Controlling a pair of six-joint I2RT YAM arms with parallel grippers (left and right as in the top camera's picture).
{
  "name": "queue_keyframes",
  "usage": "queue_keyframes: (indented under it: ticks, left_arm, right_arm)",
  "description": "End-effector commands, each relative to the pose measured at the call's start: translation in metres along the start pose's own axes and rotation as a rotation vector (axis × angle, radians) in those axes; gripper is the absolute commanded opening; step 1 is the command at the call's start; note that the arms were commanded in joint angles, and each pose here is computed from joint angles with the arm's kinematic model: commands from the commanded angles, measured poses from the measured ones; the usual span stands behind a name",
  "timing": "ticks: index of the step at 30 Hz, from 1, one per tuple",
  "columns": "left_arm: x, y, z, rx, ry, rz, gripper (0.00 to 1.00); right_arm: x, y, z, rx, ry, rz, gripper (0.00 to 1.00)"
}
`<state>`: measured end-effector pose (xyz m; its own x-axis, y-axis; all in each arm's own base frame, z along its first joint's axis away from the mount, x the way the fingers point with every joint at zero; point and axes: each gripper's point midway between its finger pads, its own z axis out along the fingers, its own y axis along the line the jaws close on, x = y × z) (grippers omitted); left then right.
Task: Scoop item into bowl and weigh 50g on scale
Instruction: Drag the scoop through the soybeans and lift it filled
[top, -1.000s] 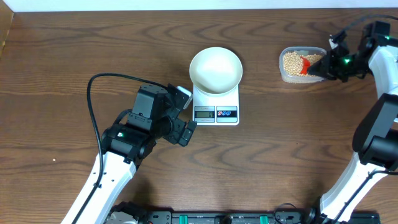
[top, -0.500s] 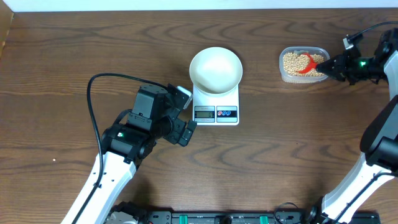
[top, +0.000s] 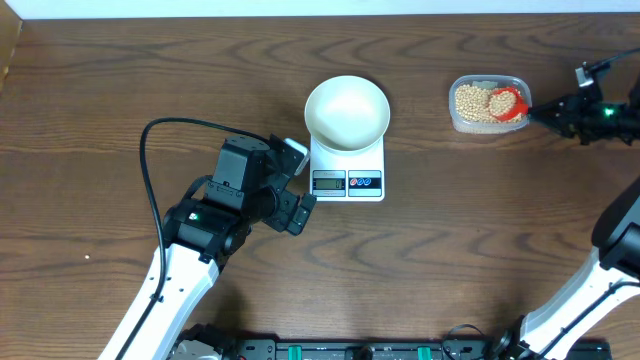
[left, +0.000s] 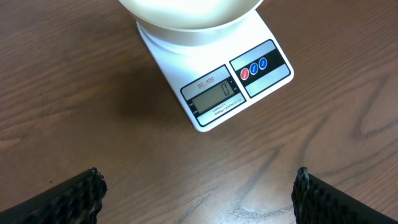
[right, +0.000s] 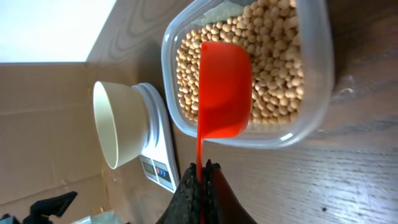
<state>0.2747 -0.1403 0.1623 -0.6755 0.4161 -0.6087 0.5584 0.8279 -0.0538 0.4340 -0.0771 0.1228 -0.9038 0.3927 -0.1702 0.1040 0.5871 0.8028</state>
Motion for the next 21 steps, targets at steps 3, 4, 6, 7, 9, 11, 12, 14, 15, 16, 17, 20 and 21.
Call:
queue_keyframes:
  ticks: [3,4,6,7,9,11,12,14,15,16,17,20,21]
  left_arm:
    - [0.004,0.002,0.002,-0.011,0.014,-0.006,0.98]
    - [0.004,0.002,0.002,-0.011,0.014,-0.006,0.98]
    - [0.004,0.002,0.002,-0.011,0.014,-0.006,0.98]
    - [0.004,0.002,0.002,-0.011,0.014,-0.006,0.98]
    - [0.004,0.002,0.002,-0.011,0.014,-0.006,0.98]
    - [0.004,0.002,0.002,-0.011,0.014,-0.006,0.98]
    - [0.004,0.002,0.002,-0.011,0.014,-0.006,0.98]
    - [0.004,0.002,0.002,-0.011,0.014,-0.006,0.98]
    - [0.004,0.002,0.002,-0.011,0.014,-0.006,0.98]
    - [0.004,0.002,0.002,-0.011,0.014,-0.006,0.98]
    - [0.004,0.002,0.002,-0.011,0.014,-0.006,0.98]
    - [0.004,0.002,0.002,-0.011,0.014,-0.006,0.98]
    - [0.004,0.002,0.002,-0.011,0.014,-0.006,0.98]
  right_arm:
    - [-0.004,0.009,-0.009,-0.116,-0.036,-0.031,0.01]
    - [-0.004,0.009,-0.011,-0.12,-0.04,-0.027,0.01]
    - [-0.005,0.01,-0.013,-0.133,-0.047,-0.023,0.01]
    - [-0.005,0.01,-0.014,-0.137,-0.051,-0.022,0.01]
    - [-0.006,0.009,-0.017,-0.143,-0.058,-0.018,0.01]
    - [-0.007,0.009,-0.019,-0.147,-0.063,-0.013,0.01]
    - [-0.007,0.009,-0.02,-0.149,-0.064,-0.015,0.01]
    - [-0.007,0.011,-0.022,-0.169,-0.07,-0.024,0.01]
    - [-0.007,0.013,-0.023,-0.179,-0.073,-0.025,0.01]
    - [-0.007,0.015,-0.023,-0.192,-0.075,-0.033,0.01]
    - [-0.007,0.017,-0.024,-0.206,-0.079,-0.038,0.01]
    - [-0.008,0.022,-0.025,-0.231,-0.086,-0.038,0.01]
    - [-0.008,0.022,-0.025,-0.236,-0.087,-0.037,0.01]
